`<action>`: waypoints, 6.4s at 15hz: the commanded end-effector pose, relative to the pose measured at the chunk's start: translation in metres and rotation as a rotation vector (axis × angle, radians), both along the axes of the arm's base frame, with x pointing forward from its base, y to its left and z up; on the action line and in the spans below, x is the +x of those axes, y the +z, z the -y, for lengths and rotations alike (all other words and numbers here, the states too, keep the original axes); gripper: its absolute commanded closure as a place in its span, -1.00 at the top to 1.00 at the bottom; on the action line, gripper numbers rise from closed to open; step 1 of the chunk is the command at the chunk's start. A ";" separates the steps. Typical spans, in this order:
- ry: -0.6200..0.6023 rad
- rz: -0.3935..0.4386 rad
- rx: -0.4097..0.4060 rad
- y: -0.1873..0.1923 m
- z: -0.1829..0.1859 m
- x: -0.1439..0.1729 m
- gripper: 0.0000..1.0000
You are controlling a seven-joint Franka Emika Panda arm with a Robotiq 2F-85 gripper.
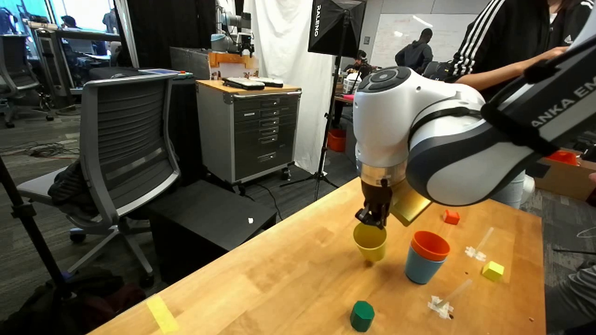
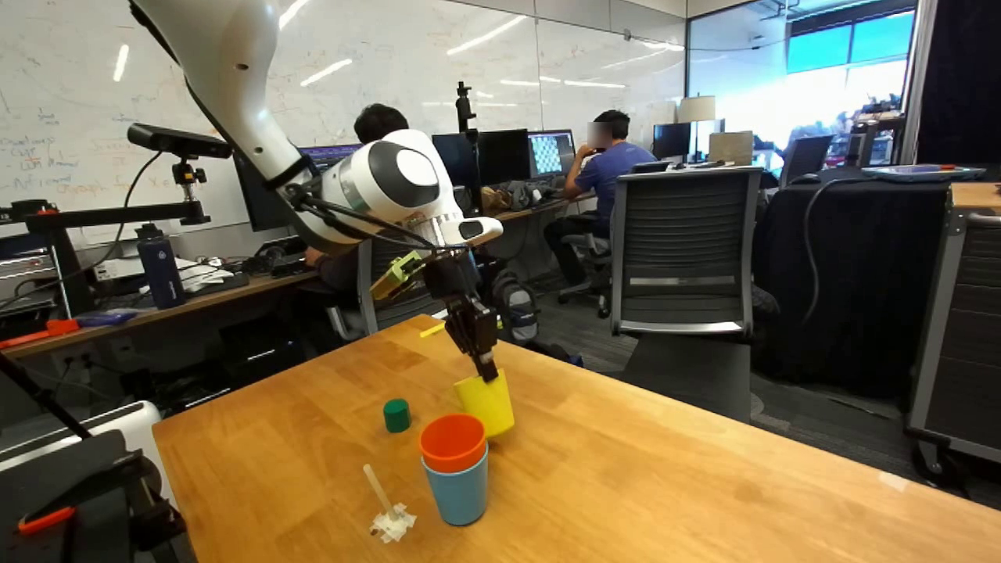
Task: Stack the cups
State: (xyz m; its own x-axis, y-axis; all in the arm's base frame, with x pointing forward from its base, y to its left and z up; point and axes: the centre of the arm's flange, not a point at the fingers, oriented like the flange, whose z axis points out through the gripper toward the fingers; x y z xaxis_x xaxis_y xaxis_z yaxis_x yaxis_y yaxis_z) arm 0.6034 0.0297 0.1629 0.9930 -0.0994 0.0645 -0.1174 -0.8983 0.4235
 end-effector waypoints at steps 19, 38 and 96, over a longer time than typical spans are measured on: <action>-0.123 0.138 0.090 0.137 0.034 -0.101 -0.98; -0.217 0.089 0.067 0.100 0.078 -0.119 -0.98; -0.074 0.072 0.115 0.143 -0.002 -0.128 1.00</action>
State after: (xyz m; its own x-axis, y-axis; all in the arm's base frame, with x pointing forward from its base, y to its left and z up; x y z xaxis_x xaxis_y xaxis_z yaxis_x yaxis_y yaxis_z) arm 0.4953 0.0173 0.2876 0.9701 -0.1877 0.1540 -0.2272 -0.9253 0.3037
